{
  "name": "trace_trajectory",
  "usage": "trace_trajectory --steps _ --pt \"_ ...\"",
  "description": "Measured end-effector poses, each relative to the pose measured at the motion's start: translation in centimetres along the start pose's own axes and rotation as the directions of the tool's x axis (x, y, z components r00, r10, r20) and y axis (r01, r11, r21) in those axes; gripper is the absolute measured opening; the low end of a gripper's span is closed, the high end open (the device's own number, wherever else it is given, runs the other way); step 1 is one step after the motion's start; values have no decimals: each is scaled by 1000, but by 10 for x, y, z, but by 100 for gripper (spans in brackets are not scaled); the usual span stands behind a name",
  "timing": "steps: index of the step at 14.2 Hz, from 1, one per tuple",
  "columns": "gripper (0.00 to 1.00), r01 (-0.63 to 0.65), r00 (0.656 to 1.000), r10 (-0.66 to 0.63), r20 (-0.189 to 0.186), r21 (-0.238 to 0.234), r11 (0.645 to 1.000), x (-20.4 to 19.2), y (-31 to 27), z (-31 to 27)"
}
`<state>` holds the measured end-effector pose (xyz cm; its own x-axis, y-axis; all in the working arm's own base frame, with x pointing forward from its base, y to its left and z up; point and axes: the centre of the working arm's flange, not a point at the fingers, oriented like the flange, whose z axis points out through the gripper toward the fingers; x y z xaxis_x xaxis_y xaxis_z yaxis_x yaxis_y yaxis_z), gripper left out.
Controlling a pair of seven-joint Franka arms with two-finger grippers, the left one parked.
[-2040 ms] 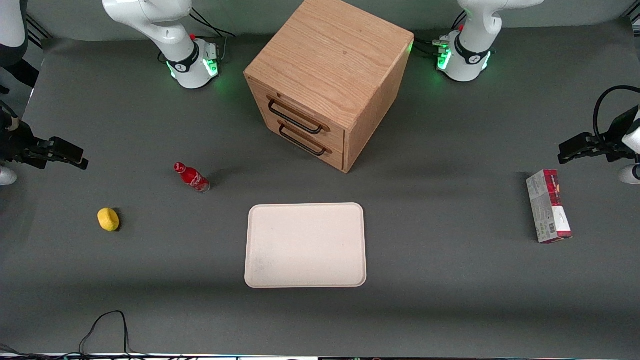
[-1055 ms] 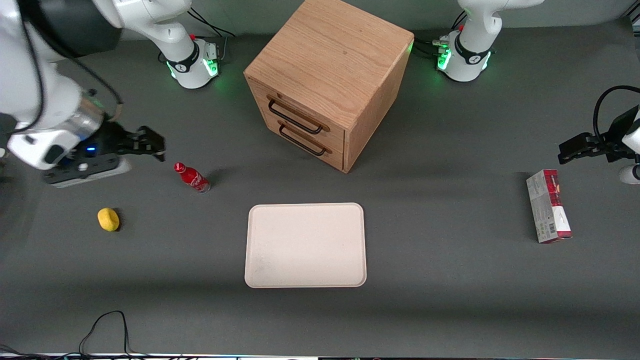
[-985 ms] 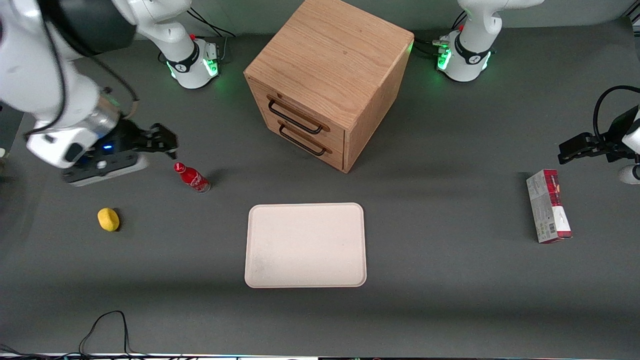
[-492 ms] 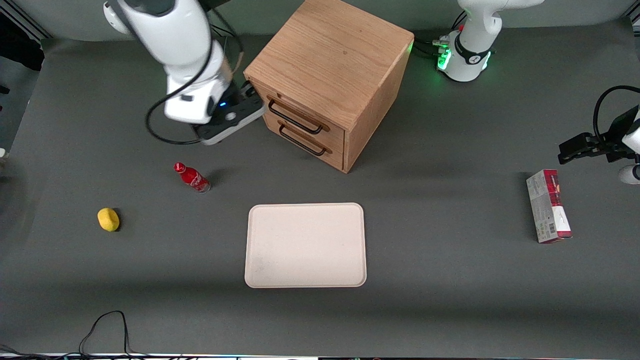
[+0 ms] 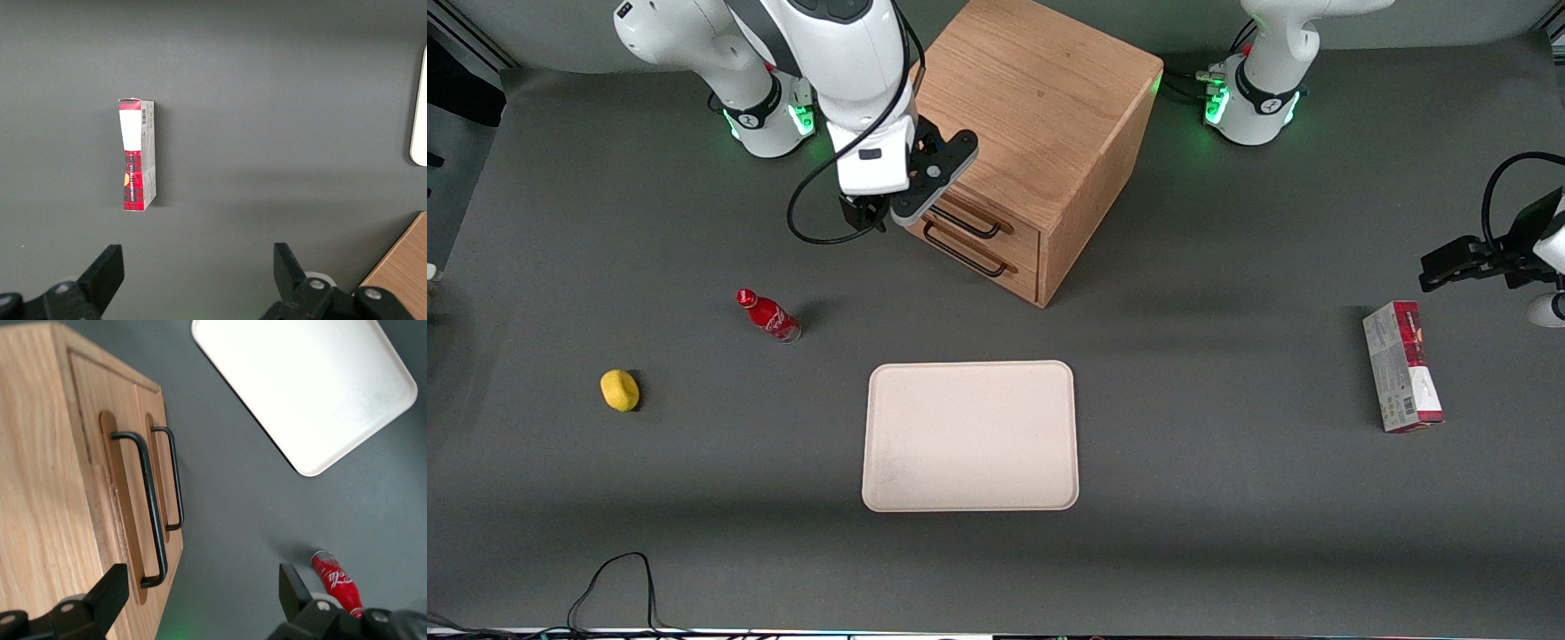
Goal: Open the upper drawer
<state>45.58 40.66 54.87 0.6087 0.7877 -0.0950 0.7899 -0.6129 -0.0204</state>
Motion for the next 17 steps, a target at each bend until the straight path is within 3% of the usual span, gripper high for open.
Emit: trace_trajectory --steps 5,9,11,17 --pt "100 179 984 -179 2 6 984 -1 2 2" --pt "100 171 985 -166 -49 122 978 -1 1 0" --pt "100 159 987 -151 -60 155 975 -2 6 0" --pt "100 136 989 -125 -78 159 978 4 11 41"
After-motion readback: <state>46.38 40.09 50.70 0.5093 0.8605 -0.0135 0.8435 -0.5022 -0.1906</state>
